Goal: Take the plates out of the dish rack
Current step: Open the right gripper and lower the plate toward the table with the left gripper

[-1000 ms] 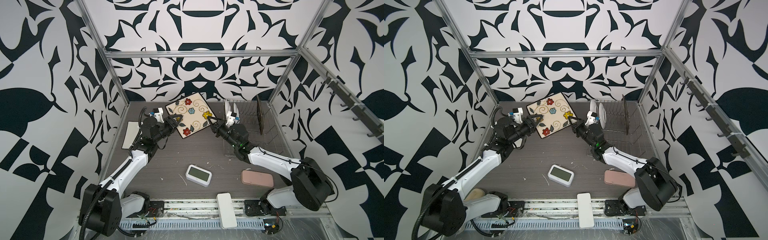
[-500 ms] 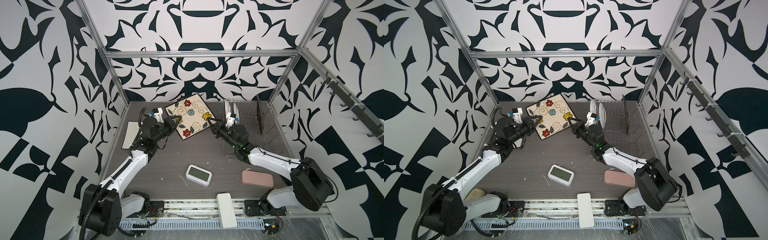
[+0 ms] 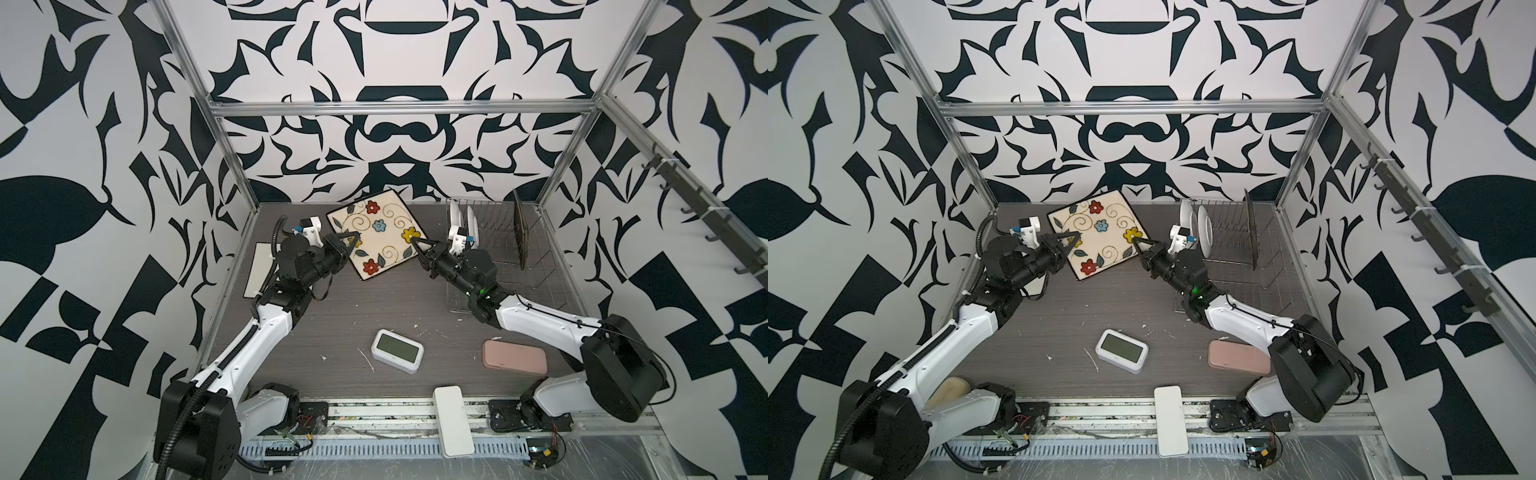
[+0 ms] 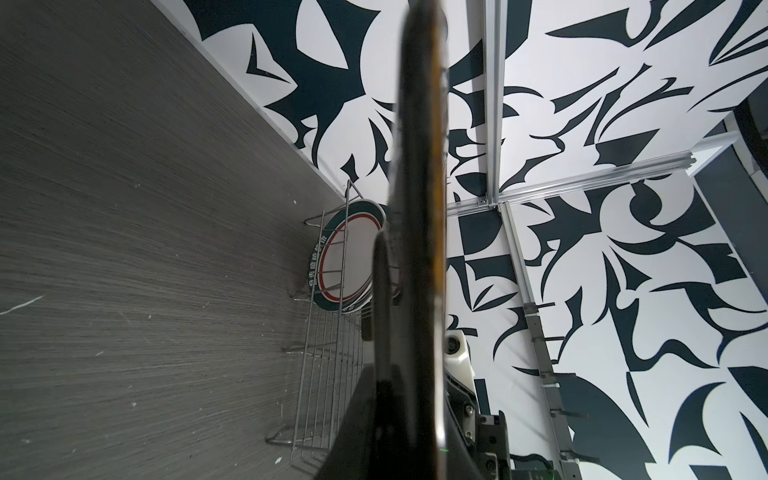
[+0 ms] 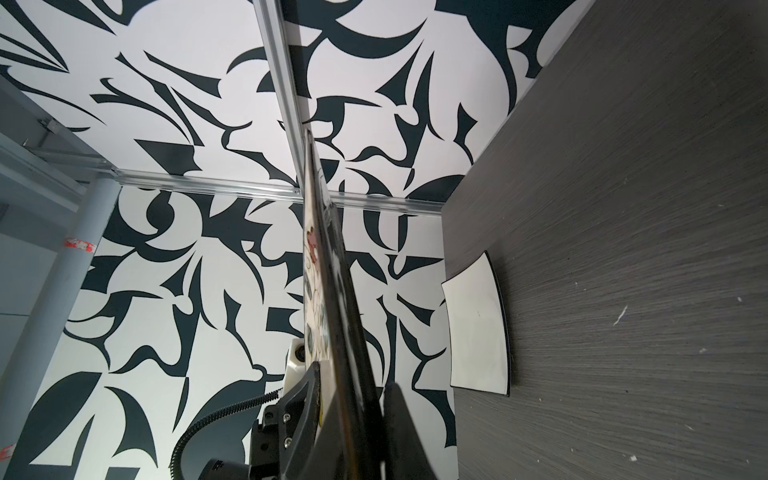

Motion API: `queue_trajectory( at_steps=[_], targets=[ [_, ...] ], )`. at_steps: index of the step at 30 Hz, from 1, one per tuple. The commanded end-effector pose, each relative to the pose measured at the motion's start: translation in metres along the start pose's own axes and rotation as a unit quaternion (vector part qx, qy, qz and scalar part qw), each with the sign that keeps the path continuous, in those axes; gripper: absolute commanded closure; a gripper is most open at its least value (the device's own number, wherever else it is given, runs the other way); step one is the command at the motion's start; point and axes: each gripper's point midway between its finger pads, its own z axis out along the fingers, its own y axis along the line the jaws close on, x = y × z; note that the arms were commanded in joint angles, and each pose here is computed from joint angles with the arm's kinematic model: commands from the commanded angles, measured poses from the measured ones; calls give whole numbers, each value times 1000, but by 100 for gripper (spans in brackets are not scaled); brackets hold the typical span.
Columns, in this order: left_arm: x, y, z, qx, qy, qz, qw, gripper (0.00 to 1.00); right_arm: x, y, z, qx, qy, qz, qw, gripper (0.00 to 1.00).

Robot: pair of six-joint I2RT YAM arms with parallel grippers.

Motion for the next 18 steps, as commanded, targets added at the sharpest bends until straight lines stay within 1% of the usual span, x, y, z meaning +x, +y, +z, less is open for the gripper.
queue_trajectory(
  at_steps=[1,2,4,6,10,15,18],
  targets=[
    [-15,2,-11,-4,-33,22,999,100,-2,118,-20,-179,-3,-24,984,59],
    [-19,3,-15,-4,-42,19,999,100,-2,115,-20,-174,-4,-23,985,53],
    [-31,5,-22,1,-60,7,998,100,-3,110,-20,-164,-7,-21,986,47],
    [-43,7,-29,10,-73,-8,997,100,-3,106,-20,-157,-8,-20,987,43],
    [-66,14,-44,7,-101,-24,995,100,-5,99,-21,-146,-8,-19,989,42],
    [-92,34,-64,-19,-168,-33,985,100,-2,100,-20,-146,2,-24,989,41],
    [-106,44,-75,-28,-210,-40,977,100,0,99,-20,-141,7,-27,990,41]
  ],
)
